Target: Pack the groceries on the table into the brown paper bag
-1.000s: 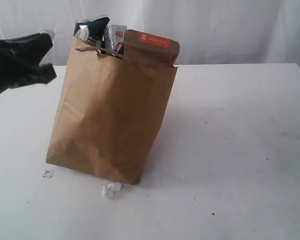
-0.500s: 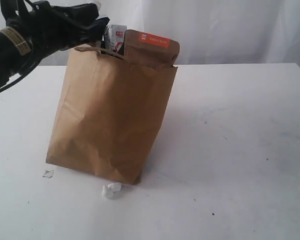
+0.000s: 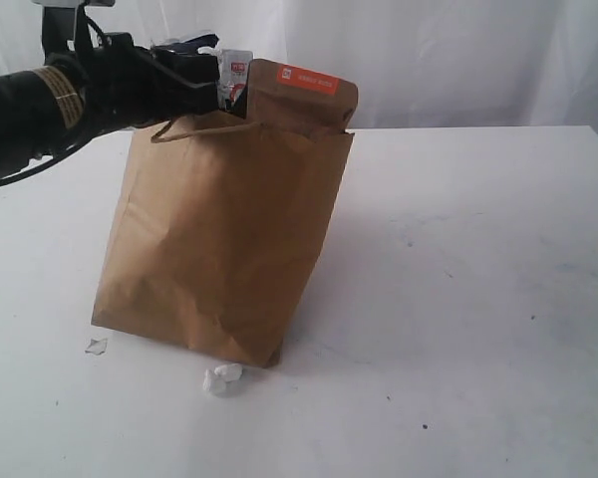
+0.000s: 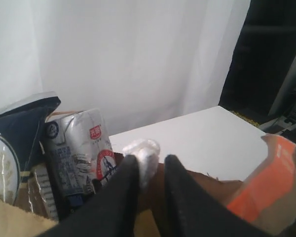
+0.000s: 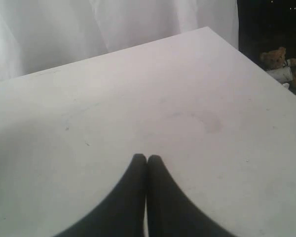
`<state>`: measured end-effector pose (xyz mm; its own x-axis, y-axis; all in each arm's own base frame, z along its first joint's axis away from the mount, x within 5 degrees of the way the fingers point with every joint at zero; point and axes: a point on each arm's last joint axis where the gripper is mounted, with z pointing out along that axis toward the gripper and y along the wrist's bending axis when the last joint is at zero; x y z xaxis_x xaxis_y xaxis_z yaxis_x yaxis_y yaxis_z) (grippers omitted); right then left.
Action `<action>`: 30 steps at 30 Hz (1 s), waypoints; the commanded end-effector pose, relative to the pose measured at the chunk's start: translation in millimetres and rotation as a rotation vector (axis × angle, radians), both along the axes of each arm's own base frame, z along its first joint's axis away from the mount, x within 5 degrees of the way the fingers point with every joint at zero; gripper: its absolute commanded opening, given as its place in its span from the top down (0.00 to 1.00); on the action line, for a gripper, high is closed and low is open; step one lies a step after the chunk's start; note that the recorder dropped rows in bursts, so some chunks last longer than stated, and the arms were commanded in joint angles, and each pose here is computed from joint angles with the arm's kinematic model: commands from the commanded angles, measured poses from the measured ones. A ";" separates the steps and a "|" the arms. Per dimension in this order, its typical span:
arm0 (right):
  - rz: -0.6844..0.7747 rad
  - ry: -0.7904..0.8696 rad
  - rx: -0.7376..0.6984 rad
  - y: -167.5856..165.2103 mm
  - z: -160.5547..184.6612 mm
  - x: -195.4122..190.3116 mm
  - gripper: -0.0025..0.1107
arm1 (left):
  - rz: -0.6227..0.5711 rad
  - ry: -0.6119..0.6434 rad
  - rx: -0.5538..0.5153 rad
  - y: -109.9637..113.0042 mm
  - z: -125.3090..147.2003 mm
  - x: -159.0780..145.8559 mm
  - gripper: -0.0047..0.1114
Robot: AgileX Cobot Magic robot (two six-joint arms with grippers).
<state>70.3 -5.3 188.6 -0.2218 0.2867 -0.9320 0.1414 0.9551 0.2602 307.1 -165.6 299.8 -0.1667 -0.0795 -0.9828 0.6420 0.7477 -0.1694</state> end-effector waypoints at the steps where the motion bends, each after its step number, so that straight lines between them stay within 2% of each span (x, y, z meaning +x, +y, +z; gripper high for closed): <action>1: 0.004 0.000 0.002 0.3 -1.1 0.2 0.98 | -0.016 0.014 -0.006 -1.9 2.5 -1.9 0.55; 4: 0.004 0.000 0.002 0.3 -1.1 0.2 0.98 | -0.015 0.014 -0.008 -1.8 2.6 -1.9 0.45; 8: 0.004 0.000 0.002 0.3 -1.1 0.2 0.98 | -0.009 -0.004 -0.018 0.6 11.3 -5.9 0.41; 13: 0.004 0.000 0.002 0.3 -1.1 0.2 0.98 | 0.000 -0.043 0.025 5.9 25.0 -15.1 0.42; 17: 0.004 0.000 0.002 0.3 -1.1 0.2 0.98 | 0.052 -0.029 0.141 14.2 27.1 -19.9 0.45; 21: 0.004 0.000 0.002 0.3 -1.1 0.2 0.98 | 0.030 -0.055 0.228 16.9 31.5 -27.4 0.45; 25: 0.004 0.000 0.002 0.3 -1.1 0.2 0.98 | 0.028 -0.079 0.232 19.9 40.9 -34.7 0.45; 30: 0.004 0.000 0.002 0.3 -1.1 0.2 0.98 | 0.110 -0.088 0.253 31.4 52.2 -41.9 0.45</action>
